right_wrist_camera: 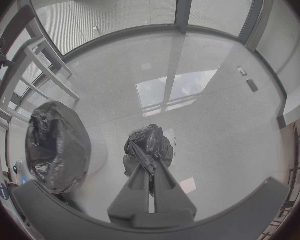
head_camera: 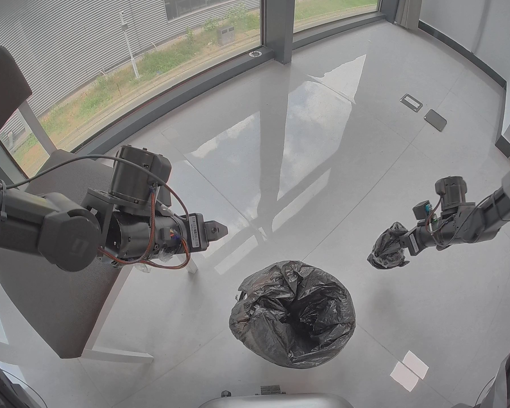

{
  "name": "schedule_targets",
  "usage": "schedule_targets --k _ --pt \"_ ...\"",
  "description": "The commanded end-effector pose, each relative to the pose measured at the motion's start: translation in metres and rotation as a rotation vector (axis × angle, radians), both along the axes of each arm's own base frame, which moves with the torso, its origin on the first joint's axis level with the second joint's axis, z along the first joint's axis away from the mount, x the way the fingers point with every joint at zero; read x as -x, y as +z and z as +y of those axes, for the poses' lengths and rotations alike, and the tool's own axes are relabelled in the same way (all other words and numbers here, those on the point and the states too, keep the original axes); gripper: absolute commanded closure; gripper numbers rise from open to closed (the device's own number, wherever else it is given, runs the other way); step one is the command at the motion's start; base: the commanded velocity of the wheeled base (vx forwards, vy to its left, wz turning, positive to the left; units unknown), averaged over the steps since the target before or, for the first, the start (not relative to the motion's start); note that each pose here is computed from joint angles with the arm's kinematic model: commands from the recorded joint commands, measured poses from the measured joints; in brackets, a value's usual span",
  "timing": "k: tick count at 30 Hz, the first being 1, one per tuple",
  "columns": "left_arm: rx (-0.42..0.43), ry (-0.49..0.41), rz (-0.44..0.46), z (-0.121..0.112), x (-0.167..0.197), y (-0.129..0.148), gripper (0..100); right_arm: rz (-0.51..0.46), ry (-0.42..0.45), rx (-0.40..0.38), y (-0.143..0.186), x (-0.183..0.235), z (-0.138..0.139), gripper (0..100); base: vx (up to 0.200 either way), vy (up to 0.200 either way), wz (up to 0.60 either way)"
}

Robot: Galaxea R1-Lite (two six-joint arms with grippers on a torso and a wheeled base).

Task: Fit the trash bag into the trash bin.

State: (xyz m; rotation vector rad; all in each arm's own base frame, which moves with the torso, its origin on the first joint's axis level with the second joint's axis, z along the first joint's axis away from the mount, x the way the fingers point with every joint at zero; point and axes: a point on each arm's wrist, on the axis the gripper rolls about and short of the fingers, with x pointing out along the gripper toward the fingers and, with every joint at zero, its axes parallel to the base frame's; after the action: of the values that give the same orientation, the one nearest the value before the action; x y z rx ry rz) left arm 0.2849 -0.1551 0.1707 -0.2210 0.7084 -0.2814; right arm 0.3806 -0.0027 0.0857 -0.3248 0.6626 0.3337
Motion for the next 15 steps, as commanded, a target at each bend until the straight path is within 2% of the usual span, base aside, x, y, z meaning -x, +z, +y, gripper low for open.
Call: schedule_targets --k 1,4,6,12,15 --pt "-0.049 -0.019 0.036 0.008 0.016 -0.012 0 -0.224 0.068 0.004 0.084 0.068 0.02 100 0.0 0.0 0.0" --pt "-0.061 -0.025 0.043 0.01 0.02 -0.014 0 -0.266 0.094 -0.006 0.098 0.078 0.027 100 0.0 0.0 0.0" --pt "-0.071 -0.03 0.06 0.012 0.025 -0.019 0 -0.296 0.173 -0.025 0.108 0.094 0.047 100 0.0 0.0 0.0" --pt "-0.079 -0.039 0.055 0.015 0.031 -0.018 0 -0.276 0.341 -0.078 0.104 0.122 0.082 100 0.0 0.0 0.0" --pt "-0.114 -0.066 0.047 0.018 0.036 -0.019 0 -0.247 0.44 -0.11 0.099 0.133 0.1 100 0.0 0.0 0.0"
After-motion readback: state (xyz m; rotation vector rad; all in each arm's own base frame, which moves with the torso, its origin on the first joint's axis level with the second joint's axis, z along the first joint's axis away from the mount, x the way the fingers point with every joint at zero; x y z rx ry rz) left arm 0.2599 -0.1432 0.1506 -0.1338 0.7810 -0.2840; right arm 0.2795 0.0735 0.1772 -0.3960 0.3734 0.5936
